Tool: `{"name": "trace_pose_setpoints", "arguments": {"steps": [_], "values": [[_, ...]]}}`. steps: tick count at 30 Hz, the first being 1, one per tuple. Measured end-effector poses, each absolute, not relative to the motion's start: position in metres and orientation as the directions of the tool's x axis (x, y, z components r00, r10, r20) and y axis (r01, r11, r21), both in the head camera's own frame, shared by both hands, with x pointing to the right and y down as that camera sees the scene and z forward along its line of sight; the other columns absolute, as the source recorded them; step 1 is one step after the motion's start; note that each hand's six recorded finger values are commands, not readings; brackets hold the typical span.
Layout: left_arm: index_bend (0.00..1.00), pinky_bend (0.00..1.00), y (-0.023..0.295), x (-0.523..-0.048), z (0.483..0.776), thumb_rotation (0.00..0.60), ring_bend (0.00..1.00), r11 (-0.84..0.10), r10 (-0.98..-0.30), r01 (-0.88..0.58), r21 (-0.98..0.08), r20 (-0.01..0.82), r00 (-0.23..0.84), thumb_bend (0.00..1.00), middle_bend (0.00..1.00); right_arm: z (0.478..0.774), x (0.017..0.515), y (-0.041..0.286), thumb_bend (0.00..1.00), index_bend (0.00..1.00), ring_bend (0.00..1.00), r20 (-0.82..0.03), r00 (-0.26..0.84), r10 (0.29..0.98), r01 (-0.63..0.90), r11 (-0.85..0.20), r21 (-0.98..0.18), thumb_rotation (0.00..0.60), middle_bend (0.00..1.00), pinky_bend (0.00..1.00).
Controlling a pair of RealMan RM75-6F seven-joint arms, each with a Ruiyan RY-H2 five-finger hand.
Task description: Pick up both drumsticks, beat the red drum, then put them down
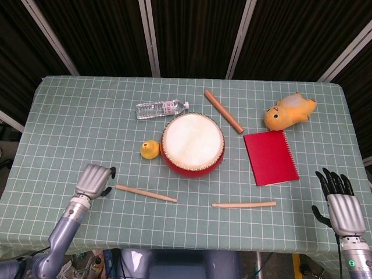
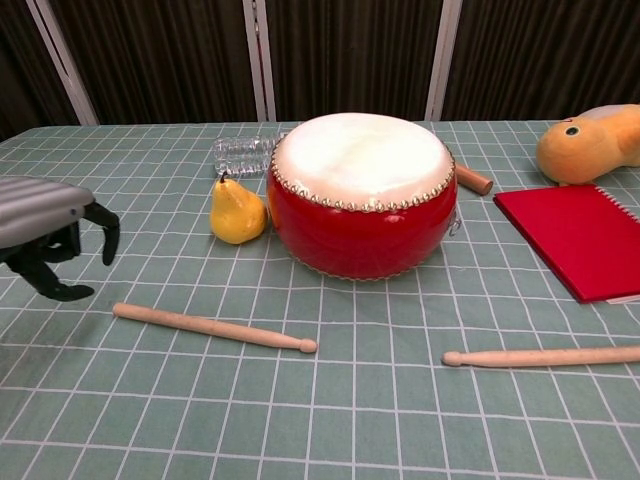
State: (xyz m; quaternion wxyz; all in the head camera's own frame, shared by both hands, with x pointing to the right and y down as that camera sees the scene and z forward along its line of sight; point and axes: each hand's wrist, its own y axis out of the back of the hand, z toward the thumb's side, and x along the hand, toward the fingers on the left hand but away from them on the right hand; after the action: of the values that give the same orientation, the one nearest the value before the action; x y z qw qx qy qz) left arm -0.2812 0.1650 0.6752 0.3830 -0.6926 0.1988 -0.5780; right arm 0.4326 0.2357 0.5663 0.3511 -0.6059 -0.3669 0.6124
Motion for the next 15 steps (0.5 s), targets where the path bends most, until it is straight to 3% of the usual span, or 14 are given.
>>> {"name": "trace_pose_setpoints", "arguments": {"steps": [15], "values": [[0.5,1.0,0.179,-0.223,0.709,0.6,1.0,-0.675,-0.651,0.203,-0.709,0.702,0.288,0.24,1.0,0.566,0.433,0.235,0.36,0.0,0.0,-0.486,-0.024,0.874,0.031,-0.485,-0.874,0.6,0.0,0.0]]}}
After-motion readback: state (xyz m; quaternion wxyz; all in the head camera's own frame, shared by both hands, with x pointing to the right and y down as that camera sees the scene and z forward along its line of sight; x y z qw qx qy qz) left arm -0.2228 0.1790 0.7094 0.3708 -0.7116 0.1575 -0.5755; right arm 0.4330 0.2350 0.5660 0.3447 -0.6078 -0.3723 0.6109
